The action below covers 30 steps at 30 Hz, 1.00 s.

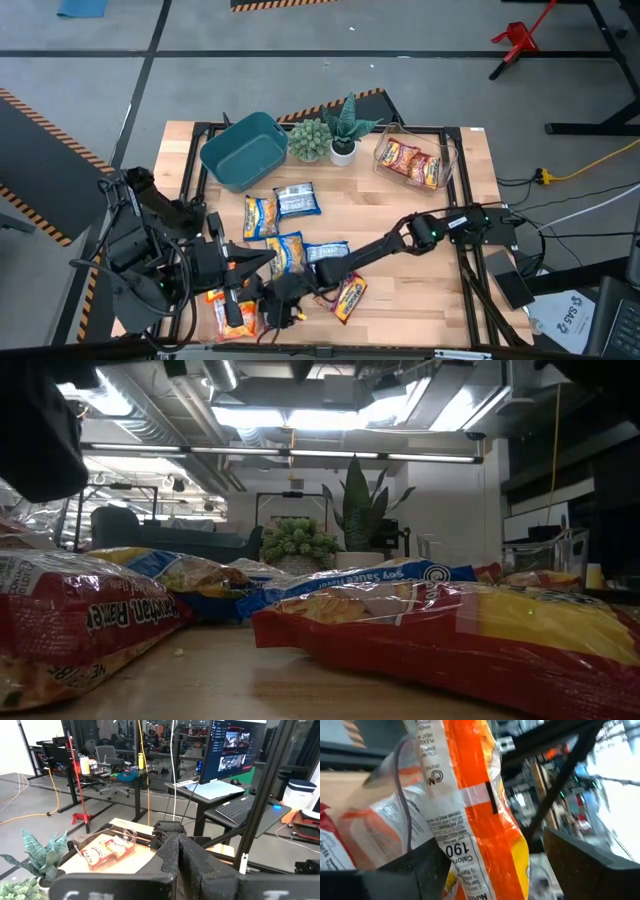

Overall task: Sort Maruchan noodles
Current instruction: Put the orange noodle pack into the bottom transparent bin

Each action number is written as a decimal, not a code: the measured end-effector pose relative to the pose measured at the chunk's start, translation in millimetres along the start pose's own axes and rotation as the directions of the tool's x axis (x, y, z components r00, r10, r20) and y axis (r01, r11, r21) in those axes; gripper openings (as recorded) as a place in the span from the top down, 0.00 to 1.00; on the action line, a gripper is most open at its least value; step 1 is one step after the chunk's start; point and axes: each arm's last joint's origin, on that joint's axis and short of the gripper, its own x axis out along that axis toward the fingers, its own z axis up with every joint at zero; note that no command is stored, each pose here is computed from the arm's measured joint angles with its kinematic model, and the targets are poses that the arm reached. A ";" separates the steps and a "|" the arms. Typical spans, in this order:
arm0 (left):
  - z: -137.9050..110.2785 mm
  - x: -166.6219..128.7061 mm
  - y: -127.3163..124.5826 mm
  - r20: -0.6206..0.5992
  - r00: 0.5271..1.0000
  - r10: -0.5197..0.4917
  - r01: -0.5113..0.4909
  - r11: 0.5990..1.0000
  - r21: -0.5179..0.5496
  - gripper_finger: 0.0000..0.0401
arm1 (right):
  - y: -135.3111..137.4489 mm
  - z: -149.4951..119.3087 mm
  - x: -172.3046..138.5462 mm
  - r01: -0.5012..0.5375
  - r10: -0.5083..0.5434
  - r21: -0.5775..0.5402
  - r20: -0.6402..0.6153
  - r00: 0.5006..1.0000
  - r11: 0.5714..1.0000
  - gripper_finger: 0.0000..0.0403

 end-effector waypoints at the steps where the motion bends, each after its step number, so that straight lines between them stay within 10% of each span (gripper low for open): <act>1: 0.0 0.0 0.0 0.000 1.000 0.000 0.000 1.000 0.000 1.00 | 1.4 2.5 -0.2 0.015 -0.015 -0.005 -0.033 0.999 1.000 0.27; 20: -1.2 0.2 0.7 -0.004 1.000 0.005 -0.005 1.000 0.025 1.00 | -29.1 19.2 -28.5 -0.019 0.025 0.034 -0.190 0.982 0.999 0.26; 30: -2.4 0.1 1.1 -0.009 1.000 0.005 -0.005 0.999 0.040 1.00 | -34.1 27.5 -54.5 -0.232 0.264 0.174 -0.199 0.944 0.957 0.26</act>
